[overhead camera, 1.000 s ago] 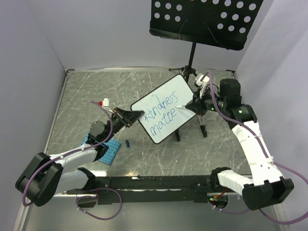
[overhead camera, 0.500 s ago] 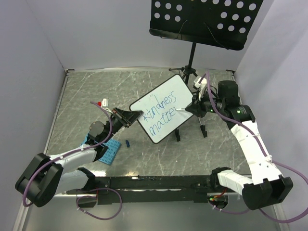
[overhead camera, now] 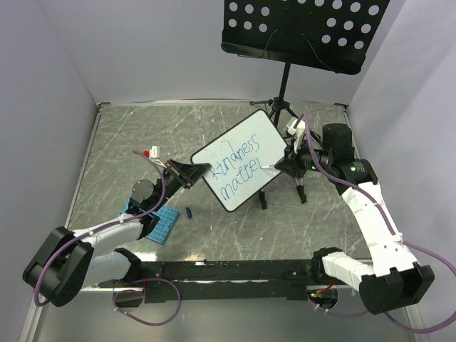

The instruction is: Write a sentence on the whiteboard

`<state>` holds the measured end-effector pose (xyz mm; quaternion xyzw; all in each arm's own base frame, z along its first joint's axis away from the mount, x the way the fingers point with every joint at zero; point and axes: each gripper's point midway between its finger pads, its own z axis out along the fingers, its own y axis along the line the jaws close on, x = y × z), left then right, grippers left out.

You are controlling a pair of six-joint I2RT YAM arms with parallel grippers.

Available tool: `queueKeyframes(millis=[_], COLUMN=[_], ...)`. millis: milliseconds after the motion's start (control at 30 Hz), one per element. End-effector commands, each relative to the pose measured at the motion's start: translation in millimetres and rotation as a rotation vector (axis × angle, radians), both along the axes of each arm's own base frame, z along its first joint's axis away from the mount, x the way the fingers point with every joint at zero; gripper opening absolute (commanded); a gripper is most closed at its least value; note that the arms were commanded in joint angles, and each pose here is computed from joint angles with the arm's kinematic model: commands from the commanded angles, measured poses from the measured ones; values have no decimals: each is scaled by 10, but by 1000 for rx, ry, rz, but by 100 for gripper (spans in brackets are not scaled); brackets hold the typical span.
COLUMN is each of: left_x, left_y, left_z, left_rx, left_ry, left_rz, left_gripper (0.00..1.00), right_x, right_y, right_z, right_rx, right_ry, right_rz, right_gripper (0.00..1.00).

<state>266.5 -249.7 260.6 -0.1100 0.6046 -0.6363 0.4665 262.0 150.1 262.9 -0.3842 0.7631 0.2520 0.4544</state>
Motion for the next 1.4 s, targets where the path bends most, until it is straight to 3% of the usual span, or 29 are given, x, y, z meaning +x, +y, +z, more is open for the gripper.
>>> queueKeyframes(millis=[0,467,700,1067,1367], left_x=[-198,-212,-204,-220,-217], left_y=[85,90,99,94,80], left_z=[746,730,685,709,717], left_rx=[-160,-164,-163,-163,-165], left_ry=[-198,-197,-188,-195,-199], left_rz=[-31,-34,-29,-36,-41], left_gripper=[1,1,1,1,1], right_x=[172,455,293,479,390], right_y=[32,-40,-61,-198,-79], right_z=[226,381,607,424,296], right_rx=[31,56,97,45,72], right_ry=[-54,-85,-127,-118,-60], right_rz=[-9,-82,-55,-132,-41], right_gripper=[0,0,0,0,0])
